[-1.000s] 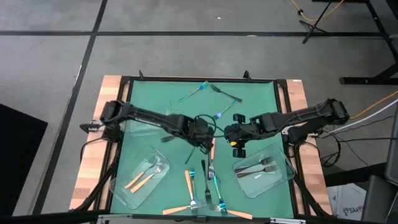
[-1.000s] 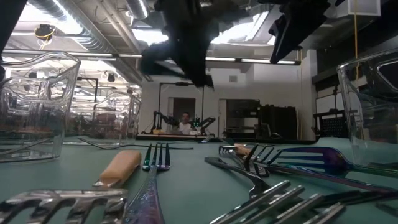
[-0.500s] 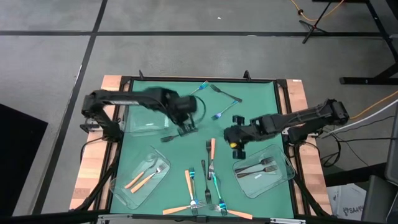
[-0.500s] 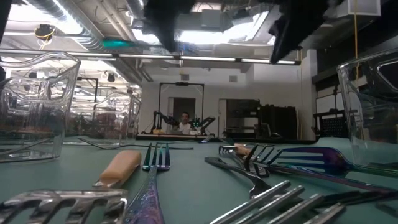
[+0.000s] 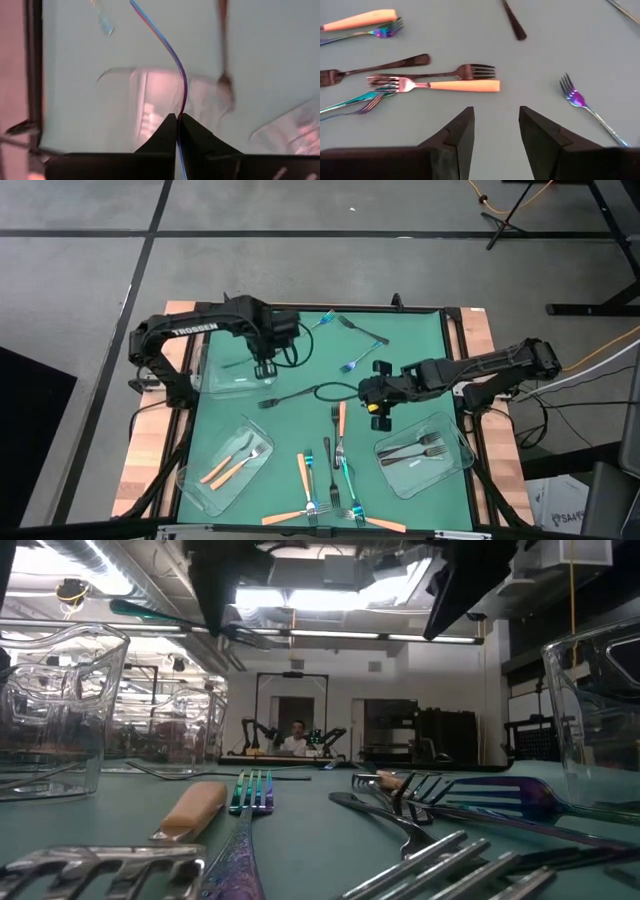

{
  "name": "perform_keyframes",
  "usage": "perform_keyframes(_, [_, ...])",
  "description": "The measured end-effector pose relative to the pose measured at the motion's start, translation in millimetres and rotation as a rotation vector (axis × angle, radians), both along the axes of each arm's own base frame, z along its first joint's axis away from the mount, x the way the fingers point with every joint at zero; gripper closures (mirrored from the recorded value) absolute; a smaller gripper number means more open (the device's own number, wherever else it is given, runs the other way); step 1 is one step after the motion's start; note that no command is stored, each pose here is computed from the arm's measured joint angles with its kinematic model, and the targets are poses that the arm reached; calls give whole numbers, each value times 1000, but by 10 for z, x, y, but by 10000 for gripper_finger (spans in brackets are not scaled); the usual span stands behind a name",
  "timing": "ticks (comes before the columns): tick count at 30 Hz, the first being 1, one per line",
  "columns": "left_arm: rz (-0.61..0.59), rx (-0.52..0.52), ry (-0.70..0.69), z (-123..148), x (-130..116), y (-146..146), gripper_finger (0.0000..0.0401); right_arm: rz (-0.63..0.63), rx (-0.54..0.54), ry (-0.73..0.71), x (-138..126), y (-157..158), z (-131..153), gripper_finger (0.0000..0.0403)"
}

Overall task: Sort silverware by color (type)
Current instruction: Put the blue fork into the top transparent bin

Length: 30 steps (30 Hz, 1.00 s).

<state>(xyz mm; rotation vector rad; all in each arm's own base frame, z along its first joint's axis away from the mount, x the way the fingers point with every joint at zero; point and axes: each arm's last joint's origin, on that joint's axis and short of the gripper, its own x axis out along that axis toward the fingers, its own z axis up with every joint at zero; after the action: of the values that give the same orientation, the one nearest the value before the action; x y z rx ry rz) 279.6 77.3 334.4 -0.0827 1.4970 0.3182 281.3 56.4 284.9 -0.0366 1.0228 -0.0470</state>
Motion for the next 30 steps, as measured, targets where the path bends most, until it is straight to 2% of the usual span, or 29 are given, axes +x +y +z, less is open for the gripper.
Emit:
perform_keyframes(5, [-28,-5,63,-35,-91,162,397,4,3,0,-1,8,0,256])
perform_keyframes(9, [-17,-26,111,-186,-149,244,397,0,2,-1,0,3,0,256])
perform_keyframes(18, [-34,-67,203,-801,-367,214,397,1,3,-1,0,3,2,256])
perform_keyframes(23, [-94,-64,196,-1128,-416,197,397,1,3,-2,1,3,3,256])
perform_keyframes(30, [-102,-58,184,-1471,-491,168,397,1,3,-3,1,4,3,256])
